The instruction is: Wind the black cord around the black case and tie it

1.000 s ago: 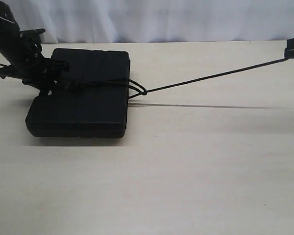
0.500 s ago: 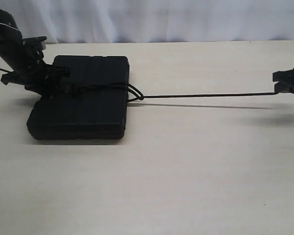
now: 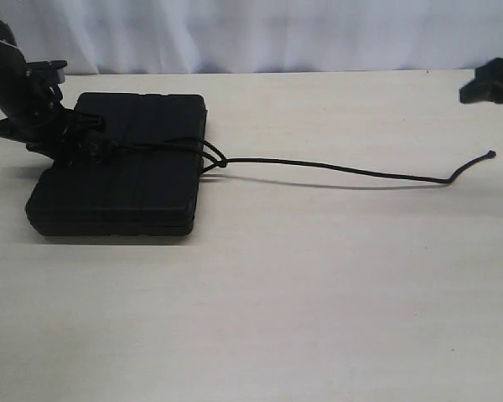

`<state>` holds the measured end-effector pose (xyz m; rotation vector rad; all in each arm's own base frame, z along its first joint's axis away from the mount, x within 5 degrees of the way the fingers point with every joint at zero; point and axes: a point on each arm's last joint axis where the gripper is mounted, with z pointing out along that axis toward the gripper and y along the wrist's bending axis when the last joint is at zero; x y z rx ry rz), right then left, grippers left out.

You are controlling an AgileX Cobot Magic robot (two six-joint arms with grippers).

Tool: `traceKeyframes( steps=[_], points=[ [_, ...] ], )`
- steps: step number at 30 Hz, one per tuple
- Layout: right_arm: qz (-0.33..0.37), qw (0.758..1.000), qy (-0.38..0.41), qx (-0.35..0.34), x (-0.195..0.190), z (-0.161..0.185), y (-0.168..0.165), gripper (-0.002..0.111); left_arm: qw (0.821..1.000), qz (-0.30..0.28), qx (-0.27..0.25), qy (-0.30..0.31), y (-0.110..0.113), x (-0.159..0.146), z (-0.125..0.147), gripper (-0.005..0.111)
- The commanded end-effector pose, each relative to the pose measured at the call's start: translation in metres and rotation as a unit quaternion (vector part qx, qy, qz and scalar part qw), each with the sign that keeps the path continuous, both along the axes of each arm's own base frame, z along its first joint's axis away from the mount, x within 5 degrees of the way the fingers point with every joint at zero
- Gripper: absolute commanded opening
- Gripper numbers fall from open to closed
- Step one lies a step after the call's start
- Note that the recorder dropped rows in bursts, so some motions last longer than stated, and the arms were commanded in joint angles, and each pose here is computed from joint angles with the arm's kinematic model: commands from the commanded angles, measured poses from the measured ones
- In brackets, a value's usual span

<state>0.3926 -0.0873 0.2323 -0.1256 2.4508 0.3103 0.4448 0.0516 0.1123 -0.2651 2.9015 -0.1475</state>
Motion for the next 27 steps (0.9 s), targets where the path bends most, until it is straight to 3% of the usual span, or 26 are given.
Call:
traceKeyframes(
  steps=[1, 3, 4, 6, 9, 12, 15, 22, 23, 26, 27],
  points=[
    [0.194, 0.976, -0.019, -0.097, 0.015, 0.019, 0.103, 0.058, 1.000, -0.004, 0.009, 0.005, 0.005, 0.000, -0.006, 0.000],
    [0.263, 0.953, -0.008, -0.151, 0.019, 0.010, 0.145, 0.056, 1.000, -0.004, 0.009, 0.005, 0.005, 0.000, -0.006, 0.000],
    [0.313, 0.930, 0.007, -0.191, 0.022, 0.001, 0.179, 0.054, 1.000, -0.004, 0.009, 0.005, 0.005, 0.000, -0.006, 0.000],
    [0.354, 0.908, 0.024, -0.222, 0.031, -0.008, 0.224, 0.050, 1.000, -0.004, 0.009, 0.005, 0.005, 0.000, -0.006, 0.000],
    [0.406, 0.884, 0.036, -0.229, 0.039, -0.012, 0.259, 0.049, 1.000, -0.004, 0.009, 0.006, 0.005, -0.001, -0.006, 0.000],
    [0.483, 0.838, 0.029, -0.250, 0.046, -0.022, 0.293, 0.049, 1.000, -0.004, 0.009, 0.006, 0.005, -0.001, -0.006, 0.000],
    [0.575, 0.768, 0.017, -0.281, 0.043, -0.051, 0.317, 0.049, 1.000, -0.002, 0.006, 0.005, 0.004, 0.000, -0.005, 0.000],
    [0.545, 0.785, 0.009, -0.295, 0.054, -0.081, 0.323, 0.041, 1.000, -0.001, 0.008, -0.001, 0.005, 0.001, -0.006, 0.000],
    [0.538, 0.790, 0.005, -0.294, 0.055, -0.080, 0.324, 0.037, 1.000, -0.001, 0.008, -0.003, 0.005, 0.001, -0.006, 0.000],
    [0.524, 0.800, 0.015, -0.292, 0.056, -0.085, 0.323, 0.005, 1.000, -0.001, 0.007, 0.000, 0.005, 0.001, -0.006, 0.000],
    [0.521, 0.801, 0.018, -0.295, 0.056, -0.087, 0.323, 0.004, 1.000, -0.001, 0.007, 0.001, 0.005, 0.000, -0.006, 0.000]
  ],
)
